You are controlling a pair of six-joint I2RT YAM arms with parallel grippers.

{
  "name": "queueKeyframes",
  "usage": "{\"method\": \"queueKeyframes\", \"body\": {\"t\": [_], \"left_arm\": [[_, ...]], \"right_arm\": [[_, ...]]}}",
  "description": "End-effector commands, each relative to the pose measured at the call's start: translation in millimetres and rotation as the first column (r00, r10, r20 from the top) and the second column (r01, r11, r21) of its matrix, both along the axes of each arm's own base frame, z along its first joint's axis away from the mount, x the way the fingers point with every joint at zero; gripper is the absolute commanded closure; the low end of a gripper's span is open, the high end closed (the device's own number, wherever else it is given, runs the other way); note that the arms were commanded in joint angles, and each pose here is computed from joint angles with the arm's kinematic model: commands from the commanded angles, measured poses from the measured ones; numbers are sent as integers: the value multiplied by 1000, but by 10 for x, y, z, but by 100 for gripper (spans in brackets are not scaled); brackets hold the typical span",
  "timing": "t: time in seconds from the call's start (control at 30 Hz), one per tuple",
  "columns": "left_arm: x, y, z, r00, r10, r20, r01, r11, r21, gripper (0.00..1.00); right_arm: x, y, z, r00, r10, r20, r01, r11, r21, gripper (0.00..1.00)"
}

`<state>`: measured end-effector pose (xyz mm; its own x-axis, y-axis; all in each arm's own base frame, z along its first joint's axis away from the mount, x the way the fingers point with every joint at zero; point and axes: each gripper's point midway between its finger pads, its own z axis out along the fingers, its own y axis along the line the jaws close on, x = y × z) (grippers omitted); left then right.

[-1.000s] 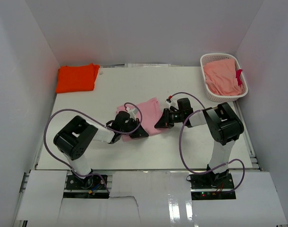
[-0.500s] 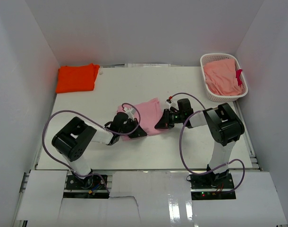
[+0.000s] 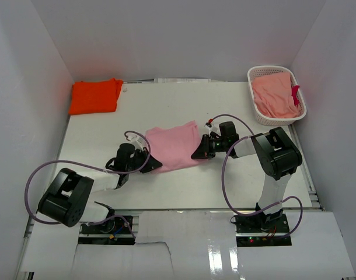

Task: Fold and stack the t-shirts
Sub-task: Smooth out wrinkles on the folded tshirt

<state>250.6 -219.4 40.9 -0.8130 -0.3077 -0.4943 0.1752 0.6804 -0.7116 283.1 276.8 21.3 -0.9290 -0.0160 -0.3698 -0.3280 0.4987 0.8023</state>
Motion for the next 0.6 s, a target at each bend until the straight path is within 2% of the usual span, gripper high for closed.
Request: {"method": "queueKeyframes", "body": {"t": [0.0,0.33,0.53,0.57], "left_arm": [[-32,245,-37,999,33,-6,-33,999,22,100],[-258,447,-249,995,55,-77,-51,997,53,100],[-153,554,-152,989,118,-87,-107,987,124,100],[-52,540,-21,991,122,-57,-115,986,120,100]], "right_arm": [[-139,-125,-225,1000,-12,-29,9,996,-86,92],[-120,-144,-210,1000,-22,-19,20,995,-101,92],[-161,-160,-154,1000,-24,-12,23,995,-96,92],[-157,-160,-117,1000,-25,-7,24,995,-95,92]]}}
